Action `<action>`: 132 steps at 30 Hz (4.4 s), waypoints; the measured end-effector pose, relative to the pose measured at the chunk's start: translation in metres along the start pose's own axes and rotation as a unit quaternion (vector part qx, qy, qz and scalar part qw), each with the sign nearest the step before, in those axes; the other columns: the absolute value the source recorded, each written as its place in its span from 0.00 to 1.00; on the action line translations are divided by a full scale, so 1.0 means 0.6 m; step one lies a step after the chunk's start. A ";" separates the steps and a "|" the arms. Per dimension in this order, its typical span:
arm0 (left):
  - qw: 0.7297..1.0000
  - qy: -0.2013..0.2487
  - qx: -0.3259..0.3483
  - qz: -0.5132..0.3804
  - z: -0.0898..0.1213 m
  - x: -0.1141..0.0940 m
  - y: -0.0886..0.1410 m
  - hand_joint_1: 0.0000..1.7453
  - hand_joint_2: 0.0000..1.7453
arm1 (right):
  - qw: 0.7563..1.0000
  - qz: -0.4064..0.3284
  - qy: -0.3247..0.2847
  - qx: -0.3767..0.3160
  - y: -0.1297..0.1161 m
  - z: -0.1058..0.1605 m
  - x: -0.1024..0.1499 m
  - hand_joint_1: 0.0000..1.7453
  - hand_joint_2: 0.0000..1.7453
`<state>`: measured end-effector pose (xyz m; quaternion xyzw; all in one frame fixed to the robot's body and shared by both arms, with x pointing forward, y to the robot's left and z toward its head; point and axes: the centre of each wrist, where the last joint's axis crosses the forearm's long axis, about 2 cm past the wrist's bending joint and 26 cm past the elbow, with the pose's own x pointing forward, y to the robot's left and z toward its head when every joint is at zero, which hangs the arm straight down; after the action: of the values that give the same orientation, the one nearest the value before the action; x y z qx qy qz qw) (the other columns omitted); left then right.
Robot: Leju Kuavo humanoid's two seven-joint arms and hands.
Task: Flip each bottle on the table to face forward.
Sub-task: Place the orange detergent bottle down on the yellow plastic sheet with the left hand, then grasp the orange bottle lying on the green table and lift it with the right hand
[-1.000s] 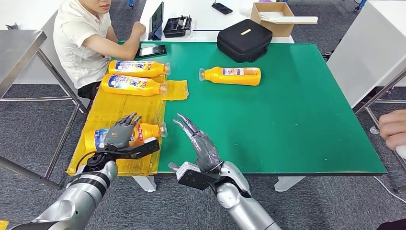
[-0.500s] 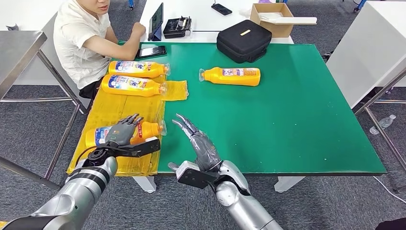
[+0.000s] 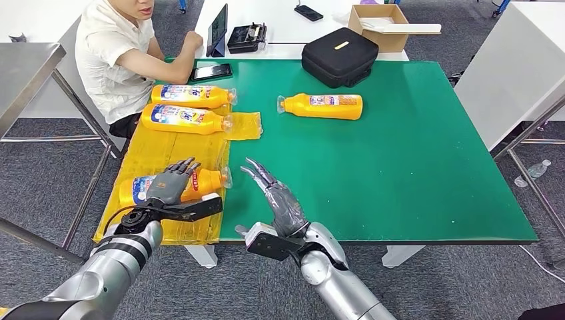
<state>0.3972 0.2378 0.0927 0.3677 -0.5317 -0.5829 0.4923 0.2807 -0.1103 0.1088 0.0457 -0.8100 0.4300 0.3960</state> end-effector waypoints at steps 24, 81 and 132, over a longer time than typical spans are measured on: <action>0.970 -0.124 0.202 0.056 0.028 0.150 0.053 0.00 1.00 | 0.999 0.011 0.029 -0.012 0.022 0.028 0.020 0.00 1.00; 0.725 -0.115 0.246 0.633 0.228 0.188 0.014 0.00 1.00 | 0.856 0.337 0.368 -0.135 -0.147 0.271 -0.024 0.00 1.00; 0.727 -0.153 0.186 0.643 0.218 0.235 0.016 0.00 1.00 | 0.833 0.324 0.438 0.089 -0.213 0.185 -0.207 0.00 1.00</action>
<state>0.2395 0.1358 0.1374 -0.0722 -0.8071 -0.0644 0.5824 0.3516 -0.3047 0.0737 -0.3779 -0.4779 0.5792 0.5416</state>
